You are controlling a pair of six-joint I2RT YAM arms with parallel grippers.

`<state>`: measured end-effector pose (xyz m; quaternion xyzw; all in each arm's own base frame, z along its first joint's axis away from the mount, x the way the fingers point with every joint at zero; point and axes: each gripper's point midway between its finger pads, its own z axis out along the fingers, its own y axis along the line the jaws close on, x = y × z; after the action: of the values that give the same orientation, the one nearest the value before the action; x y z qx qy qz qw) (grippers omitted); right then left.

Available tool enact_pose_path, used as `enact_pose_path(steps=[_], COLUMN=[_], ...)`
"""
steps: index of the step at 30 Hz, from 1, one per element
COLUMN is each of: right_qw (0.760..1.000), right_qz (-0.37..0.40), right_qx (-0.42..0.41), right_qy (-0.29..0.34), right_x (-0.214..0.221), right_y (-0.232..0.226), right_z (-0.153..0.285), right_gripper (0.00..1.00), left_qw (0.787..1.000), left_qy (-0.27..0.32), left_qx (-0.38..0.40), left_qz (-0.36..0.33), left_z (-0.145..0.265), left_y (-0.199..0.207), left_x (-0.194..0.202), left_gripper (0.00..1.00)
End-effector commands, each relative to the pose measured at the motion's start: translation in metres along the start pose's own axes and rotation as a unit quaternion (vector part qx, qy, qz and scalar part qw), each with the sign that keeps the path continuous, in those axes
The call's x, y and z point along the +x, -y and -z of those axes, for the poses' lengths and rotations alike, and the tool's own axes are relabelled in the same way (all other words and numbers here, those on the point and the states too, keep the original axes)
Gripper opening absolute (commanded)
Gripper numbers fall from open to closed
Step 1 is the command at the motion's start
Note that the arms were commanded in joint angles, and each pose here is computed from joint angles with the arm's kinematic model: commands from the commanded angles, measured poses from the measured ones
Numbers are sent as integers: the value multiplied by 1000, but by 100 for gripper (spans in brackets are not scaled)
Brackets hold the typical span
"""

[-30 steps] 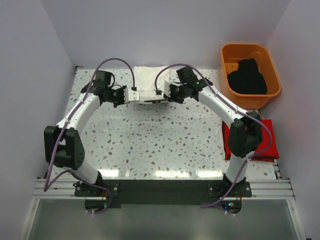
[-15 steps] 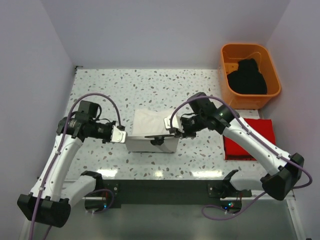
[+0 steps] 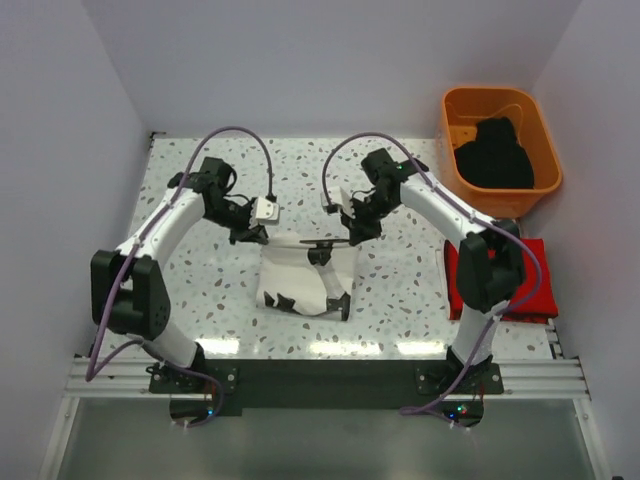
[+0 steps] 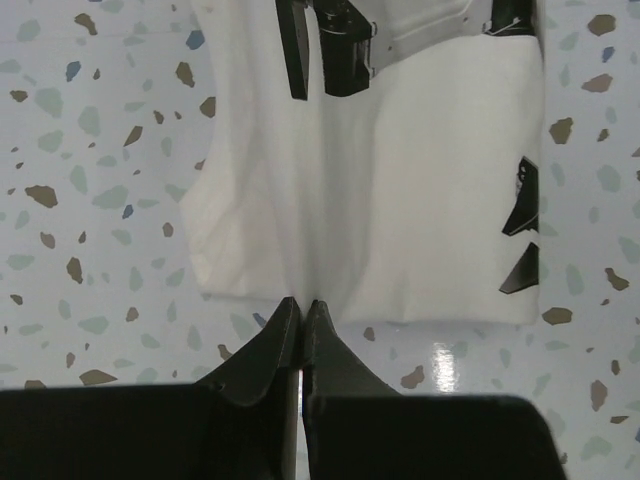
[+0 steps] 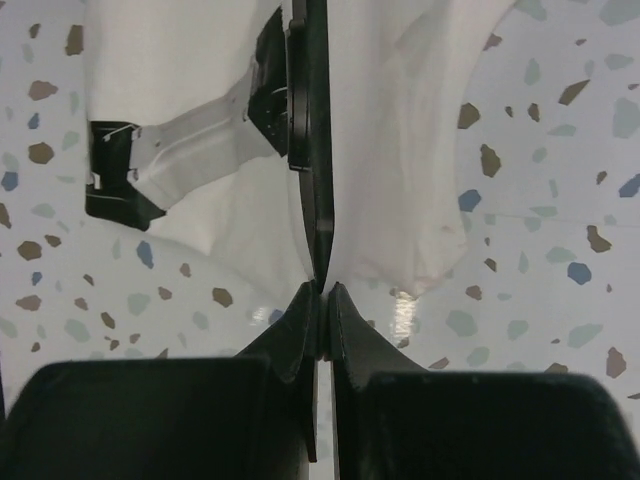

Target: Fold and stack the t-shirts

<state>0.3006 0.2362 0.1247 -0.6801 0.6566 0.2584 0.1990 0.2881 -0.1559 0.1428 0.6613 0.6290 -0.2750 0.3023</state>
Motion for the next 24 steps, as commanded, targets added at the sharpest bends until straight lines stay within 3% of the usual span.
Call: enact_pose_path(steps=[1, 10, 15, 24], right_qw=[1000, 1000, 999, 994], right_qz=[12, -8, -16, -96], right_qx=[8, 4, 47, 53], right_qy=[6, -20, -20, -28], right_x=[-4, 27, 31, 44], right_y=[27, 73, 114, 141], right_z=[16, -8, -21, -48], right_gripper=[0, 0, 0, 0], left_qw=[998, 999, 995, 983], left_qy=[0, -6, -10, -17], left_qx=[-54, -42, -47, -83], left_qz=[-28, 22, 93, 164], left_z=[8, -25, -46, -57], left_y=[-50, -111, -133, -164], left_x=[-9, 18, 61, 99], left_gripper=[0, 0, 0, 0])
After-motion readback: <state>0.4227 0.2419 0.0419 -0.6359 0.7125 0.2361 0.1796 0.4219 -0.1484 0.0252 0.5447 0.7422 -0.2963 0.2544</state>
